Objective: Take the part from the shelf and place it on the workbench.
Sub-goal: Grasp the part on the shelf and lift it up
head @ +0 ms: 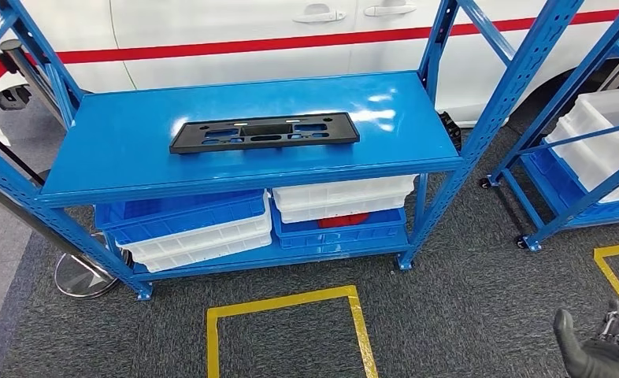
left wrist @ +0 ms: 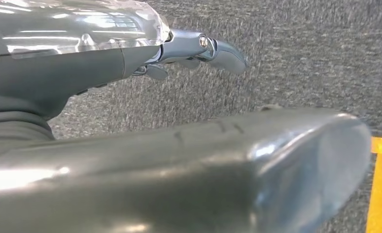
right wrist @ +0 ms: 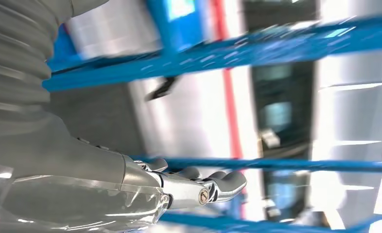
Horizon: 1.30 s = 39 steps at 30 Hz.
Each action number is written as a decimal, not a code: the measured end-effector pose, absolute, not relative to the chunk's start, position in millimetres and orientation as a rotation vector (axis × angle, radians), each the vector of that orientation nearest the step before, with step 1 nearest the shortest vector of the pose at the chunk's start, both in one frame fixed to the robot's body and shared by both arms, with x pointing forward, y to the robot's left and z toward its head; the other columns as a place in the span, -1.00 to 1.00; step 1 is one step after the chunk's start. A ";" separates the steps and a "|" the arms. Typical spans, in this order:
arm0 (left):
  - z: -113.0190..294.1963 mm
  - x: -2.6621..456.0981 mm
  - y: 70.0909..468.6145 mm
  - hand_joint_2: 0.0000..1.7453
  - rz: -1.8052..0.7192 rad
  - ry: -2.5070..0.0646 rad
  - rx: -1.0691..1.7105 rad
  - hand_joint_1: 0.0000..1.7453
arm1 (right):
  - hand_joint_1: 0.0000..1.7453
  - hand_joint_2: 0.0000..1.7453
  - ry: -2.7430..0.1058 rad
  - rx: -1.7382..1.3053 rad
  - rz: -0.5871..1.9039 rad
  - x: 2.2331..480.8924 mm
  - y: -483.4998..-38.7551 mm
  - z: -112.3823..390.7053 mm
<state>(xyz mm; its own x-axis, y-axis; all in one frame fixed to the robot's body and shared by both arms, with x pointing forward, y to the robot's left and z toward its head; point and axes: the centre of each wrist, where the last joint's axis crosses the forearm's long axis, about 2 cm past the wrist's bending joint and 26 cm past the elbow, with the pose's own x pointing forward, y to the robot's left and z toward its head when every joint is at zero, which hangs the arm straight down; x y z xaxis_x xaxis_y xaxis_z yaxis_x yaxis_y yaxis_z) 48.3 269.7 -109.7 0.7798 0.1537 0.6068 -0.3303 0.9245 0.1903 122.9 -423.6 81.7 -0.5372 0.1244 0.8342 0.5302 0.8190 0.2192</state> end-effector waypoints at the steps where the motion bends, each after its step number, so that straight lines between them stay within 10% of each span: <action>1: -109.7 48.4 268.9 -1.00 0.262 -0.620 0.294 -1.00 | -1.00 1.00 -2.147 -0.460 -0.568 123.1 -420.8 91.0; 18: -108.5 51.2 253.9 -1.00 0.232 -0.589 0.238 -1.00 | -1.00 1.00 -2.509 -0.166 -0.046 152.1 -310.0 196.2; 39: -107.3 54.4 240.2 -1.00 0.170 -0.617 0.123 -1.00 | -1.00 1.00 -2.480 -0.114 0.200 193.3 -231.9 177.8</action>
